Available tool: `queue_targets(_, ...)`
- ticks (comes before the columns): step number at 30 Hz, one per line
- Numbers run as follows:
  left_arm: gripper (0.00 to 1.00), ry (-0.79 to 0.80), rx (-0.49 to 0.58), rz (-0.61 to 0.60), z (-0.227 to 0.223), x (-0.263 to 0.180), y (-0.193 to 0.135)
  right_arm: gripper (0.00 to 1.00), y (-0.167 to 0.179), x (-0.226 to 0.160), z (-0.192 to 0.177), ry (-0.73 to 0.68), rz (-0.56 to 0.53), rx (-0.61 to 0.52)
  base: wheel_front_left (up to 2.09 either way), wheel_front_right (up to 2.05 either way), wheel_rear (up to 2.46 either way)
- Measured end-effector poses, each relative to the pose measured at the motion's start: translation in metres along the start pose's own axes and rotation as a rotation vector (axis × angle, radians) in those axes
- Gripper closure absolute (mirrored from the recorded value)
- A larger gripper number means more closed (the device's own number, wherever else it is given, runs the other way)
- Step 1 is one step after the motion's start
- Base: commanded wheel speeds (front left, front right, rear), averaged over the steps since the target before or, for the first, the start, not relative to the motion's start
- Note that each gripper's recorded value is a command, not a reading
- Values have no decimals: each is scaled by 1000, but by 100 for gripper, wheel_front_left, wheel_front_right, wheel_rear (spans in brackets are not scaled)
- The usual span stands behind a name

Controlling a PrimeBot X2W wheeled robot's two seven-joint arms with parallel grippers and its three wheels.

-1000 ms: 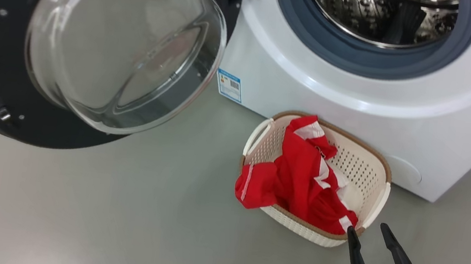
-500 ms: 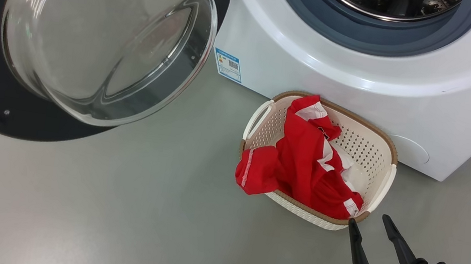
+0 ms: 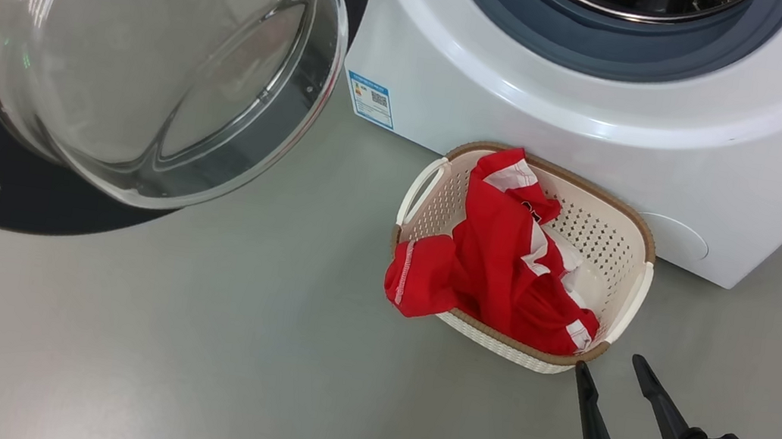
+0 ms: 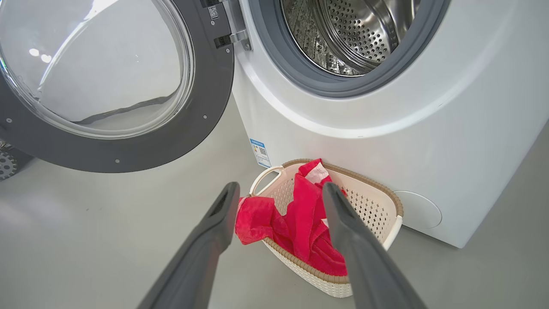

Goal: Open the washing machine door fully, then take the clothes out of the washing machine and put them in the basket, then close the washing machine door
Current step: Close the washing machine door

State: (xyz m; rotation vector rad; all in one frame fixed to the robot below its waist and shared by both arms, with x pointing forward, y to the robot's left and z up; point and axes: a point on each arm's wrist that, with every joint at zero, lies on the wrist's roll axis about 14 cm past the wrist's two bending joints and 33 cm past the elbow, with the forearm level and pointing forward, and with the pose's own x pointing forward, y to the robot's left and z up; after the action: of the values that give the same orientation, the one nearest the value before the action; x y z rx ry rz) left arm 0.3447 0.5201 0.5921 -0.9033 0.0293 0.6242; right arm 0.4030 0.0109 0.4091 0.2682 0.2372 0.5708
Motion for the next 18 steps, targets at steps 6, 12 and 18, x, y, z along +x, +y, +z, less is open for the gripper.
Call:
queue_targets(6,100,36,1,-30,-5,3,-9,0,-3,-1,-1,1,-8,0,0,0,0)
queue_targets(12,100,82,2,-70,-9,0,-17,0,-4,-1,1,-4,-12,-3,0,0,0)
queue_targets(18,100,159,10,-122,-15,-12,-22,0,-1,-3,9,-23,-7,-15,0,0,0)
